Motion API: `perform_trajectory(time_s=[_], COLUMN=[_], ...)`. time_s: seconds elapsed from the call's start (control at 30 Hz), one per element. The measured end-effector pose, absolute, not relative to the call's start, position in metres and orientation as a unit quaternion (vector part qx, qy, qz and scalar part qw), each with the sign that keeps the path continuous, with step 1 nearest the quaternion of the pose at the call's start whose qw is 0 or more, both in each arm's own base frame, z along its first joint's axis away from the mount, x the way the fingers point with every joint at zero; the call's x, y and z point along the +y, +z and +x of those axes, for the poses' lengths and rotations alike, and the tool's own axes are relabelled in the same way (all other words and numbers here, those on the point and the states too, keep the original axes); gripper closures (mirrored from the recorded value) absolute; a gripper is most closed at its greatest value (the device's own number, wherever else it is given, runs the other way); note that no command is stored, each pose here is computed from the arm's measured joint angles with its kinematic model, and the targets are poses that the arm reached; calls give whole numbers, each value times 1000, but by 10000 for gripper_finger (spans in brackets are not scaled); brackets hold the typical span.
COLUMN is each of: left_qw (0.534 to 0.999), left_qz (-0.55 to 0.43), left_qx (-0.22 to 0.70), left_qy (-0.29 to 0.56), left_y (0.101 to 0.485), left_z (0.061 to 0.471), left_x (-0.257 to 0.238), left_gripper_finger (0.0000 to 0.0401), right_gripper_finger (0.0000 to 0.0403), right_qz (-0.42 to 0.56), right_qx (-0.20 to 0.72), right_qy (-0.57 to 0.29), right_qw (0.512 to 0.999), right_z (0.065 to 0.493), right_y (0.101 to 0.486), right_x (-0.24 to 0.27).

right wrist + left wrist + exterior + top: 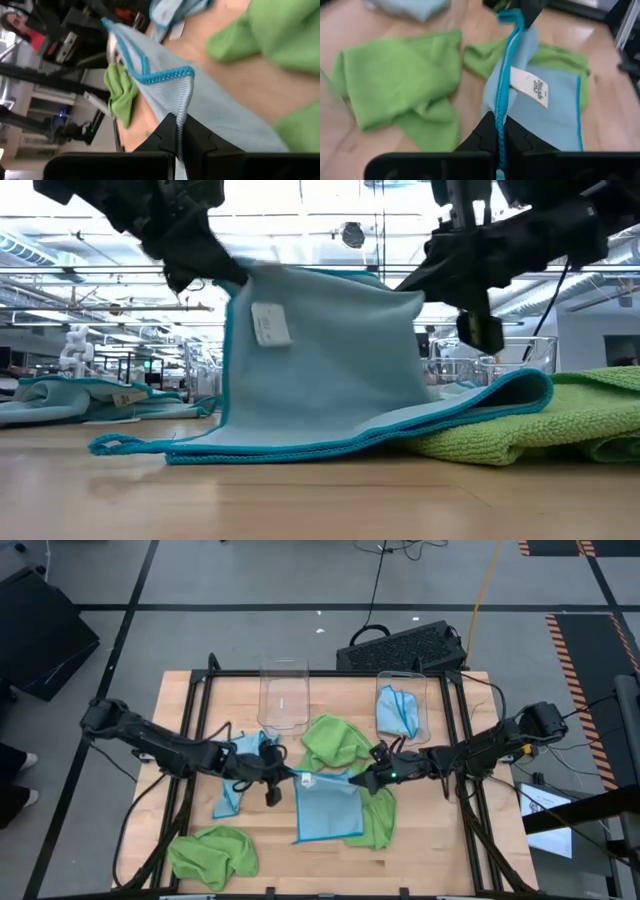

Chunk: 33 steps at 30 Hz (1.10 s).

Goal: Fold microfiber towels
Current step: Fold the right blue microfiber towel

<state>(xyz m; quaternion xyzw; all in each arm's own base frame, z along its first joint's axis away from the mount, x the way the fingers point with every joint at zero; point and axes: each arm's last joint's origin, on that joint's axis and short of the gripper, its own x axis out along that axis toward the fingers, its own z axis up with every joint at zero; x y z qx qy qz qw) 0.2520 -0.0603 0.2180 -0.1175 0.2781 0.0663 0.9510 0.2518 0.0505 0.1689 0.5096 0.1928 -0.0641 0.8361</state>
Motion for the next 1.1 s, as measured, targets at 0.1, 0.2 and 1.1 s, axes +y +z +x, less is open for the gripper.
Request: perform_trajectory(time_s=[0.1,0.2,1.1], left_qw=[945,941,921], left_qz=[-105,-106,-100], left_qx=[302,314,376], left_qy=[72,63,-8], left_y=[216,214,183], left_z=[248,248,253], left_x=[-57,-57,-92], left_gripper_finger=[396,392,390], right_gripper_finger=[397,397,397], right_qz=[506,506,504], right_qx=[181,177,223], right_qy=[-62,-60,-5], right_qw=[841,842,834], right_z=[253,254,245], right_y=[171,172,170], right_x=[47,46,80])
